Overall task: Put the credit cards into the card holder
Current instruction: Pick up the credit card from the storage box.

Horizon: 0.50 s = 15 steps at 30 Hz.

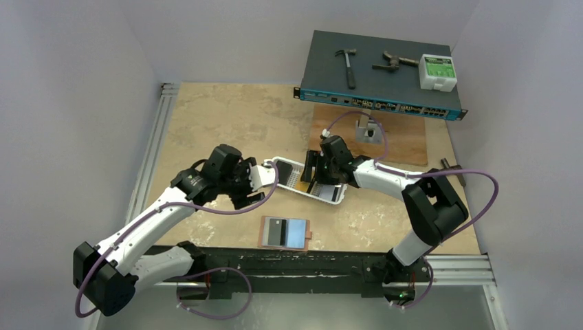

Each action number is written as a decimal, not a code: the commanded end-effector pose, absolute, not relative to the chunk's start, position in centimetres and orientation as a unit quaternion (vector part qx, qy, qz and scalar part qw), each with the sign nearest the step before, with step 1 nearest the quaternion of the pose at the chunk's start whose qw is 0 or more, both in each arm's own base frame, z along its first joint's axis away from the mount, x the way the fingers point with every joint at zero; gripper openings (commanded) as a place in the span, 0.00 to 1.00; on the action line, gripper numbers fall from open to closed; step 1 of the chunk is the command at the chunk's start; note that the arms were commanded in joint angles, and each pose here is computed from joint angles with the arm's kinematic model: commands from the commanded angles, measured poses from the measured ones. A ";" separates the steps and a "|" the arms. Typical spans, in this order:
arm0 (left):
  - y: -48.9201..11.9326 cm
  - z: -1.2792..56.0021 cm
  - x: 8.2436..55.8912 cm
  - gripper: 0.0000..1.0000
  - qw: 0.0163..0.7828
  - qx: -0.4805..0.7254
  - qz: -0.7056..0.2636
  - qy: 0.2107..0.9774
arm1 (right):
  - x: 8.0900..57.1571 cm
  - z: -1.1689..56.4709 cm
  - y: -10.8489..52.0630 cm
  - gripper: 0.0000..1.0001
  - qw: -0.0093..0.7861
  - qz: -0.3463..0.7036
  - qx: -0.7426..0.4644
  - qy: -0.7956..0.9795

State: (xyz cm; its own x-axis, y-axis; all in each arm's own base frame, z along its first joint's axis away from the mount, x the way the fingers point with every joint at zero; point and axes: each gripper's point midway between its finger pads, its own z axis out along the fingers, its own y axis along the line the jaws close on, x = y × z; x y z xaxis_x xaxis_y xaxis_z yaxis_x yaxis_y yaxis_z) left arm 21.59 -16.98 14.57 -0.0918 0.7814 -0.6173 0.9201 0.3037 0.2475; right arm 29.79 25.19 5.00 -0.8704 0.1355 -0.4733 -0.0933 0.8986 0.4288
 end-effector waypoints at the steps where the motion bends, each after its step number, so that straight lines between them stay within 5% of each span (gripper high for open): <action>1: -17.3 16.1 21.9 0.70 0.364 0.578 -0.104 0.723 | 31.5 6.3 25.7 0.68 0.282 0.231 0.022 0.931; 15: -17.0 15.7 21.6 0.70 0.360 0.580 -0.103 0.723 | 31.0 5.6 26.5 0.53 0.289 0.218 0.029 0.932</action>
State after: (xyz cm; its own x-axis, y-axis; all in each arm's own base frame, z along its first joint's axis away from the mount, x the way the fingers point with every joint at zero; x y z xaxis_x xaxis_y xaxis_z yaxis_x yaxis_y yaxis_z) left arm 21.50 -16.91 14.98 -0.0827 0.7764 -0.6248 0.9170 0.3047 0.2573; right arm 29.49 26.03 3.86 -0.8719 0.1308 -0.4720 -0.0823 0.9108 0.4046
